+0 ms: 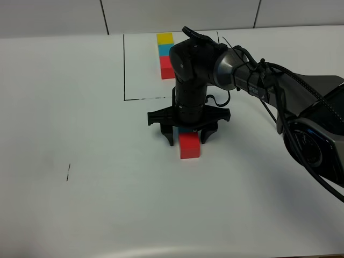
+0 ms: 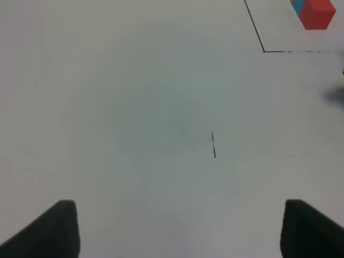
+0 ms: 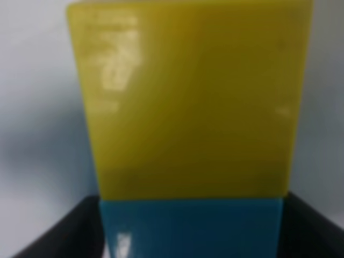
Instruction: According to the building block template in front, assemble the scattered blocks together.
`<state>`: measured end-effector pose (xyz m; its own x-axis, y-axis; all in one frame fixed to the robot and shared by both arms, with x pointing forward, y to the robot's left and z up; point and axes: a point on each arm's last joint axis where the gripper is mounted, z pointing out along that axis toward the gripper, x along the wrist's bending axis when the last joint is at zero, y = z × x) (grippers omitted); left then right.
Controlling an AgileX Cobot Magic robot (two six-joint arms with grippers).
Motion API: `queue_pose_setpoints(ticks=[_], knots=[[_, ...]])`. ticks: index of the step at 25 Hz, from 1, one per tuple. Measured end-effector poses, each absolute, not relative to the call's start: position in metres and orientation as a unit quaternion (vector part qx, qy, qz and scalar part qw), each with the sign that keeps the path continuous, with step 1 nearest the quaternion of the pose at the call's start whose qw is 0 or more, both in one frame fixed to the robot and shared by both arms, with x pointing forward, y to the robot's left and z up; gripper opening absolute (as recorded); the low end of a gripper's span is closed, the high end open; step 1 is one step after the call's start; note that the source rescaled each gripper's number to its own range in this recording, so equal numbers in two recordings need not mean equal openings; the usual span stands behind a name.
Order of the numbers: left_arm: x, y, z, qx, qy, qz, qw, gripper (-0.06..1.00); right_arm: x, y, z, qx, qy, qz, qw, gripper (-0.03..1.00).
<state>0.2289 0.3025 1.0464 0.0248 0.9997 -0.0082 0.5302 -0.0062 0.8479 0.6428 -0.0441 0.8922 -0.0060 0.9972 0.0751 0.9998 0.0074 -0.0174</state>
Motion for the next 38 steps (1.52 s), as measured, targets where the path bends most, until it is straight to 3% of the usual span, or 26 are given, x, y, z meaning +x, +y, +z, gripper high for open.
queue_pose_setpoints(ticks=[5,9,23,32,38], knots=[[0.229,0.303,1.046,0.625,0.612,0.336,0.349,0.63,0.643,-0.04,0.893,-0.702,-0.711,-0.035,0.029,0.83],[0.229,0.303,1.046,0.625,0.612,0.336,0.349,0.63,0.644,-0.04,0.896,-0.702,-0.711,-0.042,0.027,0.95],[0.229,0.303,1.046,0.625,0.612,0.336,0.349,0.63,0.644,-0.056,0.967,-0.666,-0.74,-0.093,0.006,0.97],[0.229,0.303,1.046,0.625,0.612,0.336,0.349,0.63,0.661,-0.135,0.997,-0.676,-0.729,-0.106,-0.012,0.97],[0.229,0.303,1.046,0.625,0.612,0.336,0.349,0.63,0.642,-0.186,1.018,-0.675,-0.727,-0.122,-0.039,0.97]])
